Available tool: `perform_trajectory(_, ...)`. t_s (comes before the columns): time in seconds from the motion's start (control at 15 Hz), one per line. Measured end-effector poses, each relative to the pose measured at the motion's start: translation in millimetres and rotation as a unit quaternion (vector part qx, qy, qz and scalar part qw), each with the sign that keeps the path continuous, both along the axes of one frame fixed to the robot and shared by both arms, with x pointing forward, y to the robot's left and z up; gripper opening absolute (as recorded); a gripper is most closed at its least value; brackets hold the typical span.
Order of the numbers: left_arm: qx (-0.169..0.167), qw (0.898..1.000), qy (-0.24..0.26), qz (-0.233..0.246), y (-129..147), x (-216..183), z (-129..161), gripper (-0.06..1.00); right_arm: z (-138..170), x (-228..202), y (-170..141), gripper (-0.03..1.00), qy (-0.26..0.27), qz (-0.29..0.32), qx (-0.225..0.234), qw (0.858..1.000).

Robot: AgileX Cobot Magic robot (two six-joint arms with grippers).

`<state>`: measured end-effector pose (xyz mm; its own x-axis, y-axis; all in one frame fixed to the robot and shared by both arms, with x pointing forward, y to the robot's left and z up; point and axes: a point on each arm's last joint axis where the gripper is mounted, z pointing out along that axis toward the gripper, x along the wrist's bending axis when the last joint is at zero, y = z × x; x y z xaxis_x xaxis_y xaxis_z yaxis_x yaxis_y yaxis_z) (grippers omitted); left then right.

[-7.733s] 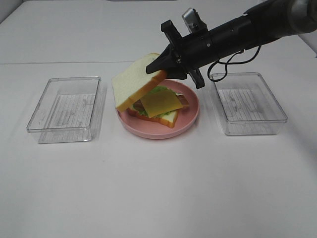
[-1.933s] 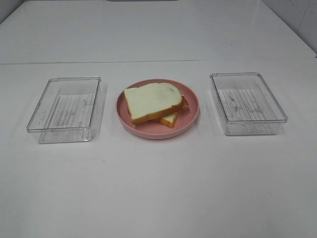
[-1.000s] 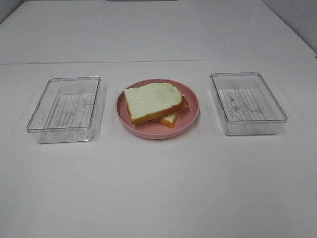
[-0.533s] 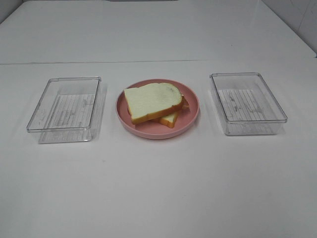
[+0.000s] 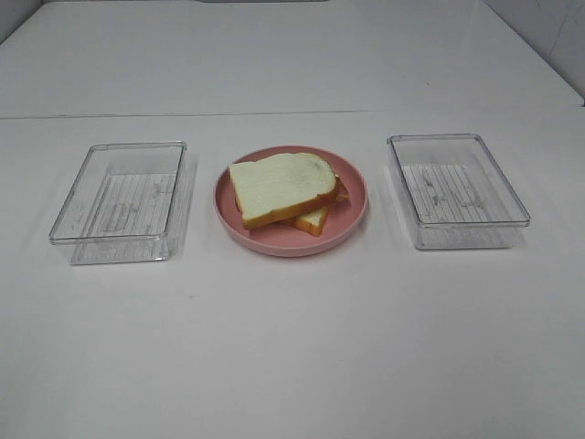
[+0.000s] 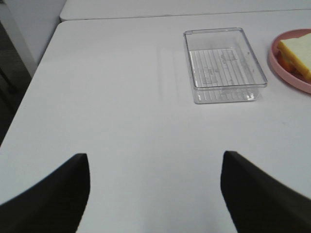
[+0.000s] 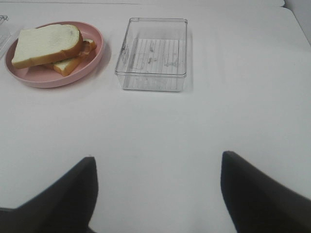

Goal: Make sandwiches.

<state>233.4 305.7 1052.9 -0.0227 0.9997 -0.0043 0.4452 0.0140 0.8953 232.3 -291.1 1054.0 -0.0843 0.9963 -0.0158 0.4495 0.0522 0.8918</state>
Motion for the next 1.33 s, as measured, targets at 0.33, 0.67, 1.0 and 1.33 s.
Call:
perform_trajectory(0.33, 0.008, 0.999, 0.000, -0.038, -5.6, -0.1, -0.2, 0.71, 0.0, 0.0, 0.0, 0.69, 0.000, 0.000, 0.000, 1.000)
perform_trajectory(0.67, 0.008, 0.999, 0.000, -0.039, -5.7, -0.1, -0.2, 0.71, 0.0, 0.0, 0.0, 0.69, 0.000, 0.000, 0.000, 1.000)
perform_trajectory(1.0, 0.008, 0.999, 0.000, -0.039, -5.7, -0.1, -0.2, 0.71, 0.0, 0.0, 0.0, 0.69, 0.000, 0.000, 0.000, 1.000)
perform_trajectory(1.33, 0.008, 0.999, 0.000, -0.039, -5.7, -0.1, -0.2, 0.71, 0.0, 0.0, 0.0, 0.69, 0.000, 0.000, 0.000, 1.000)
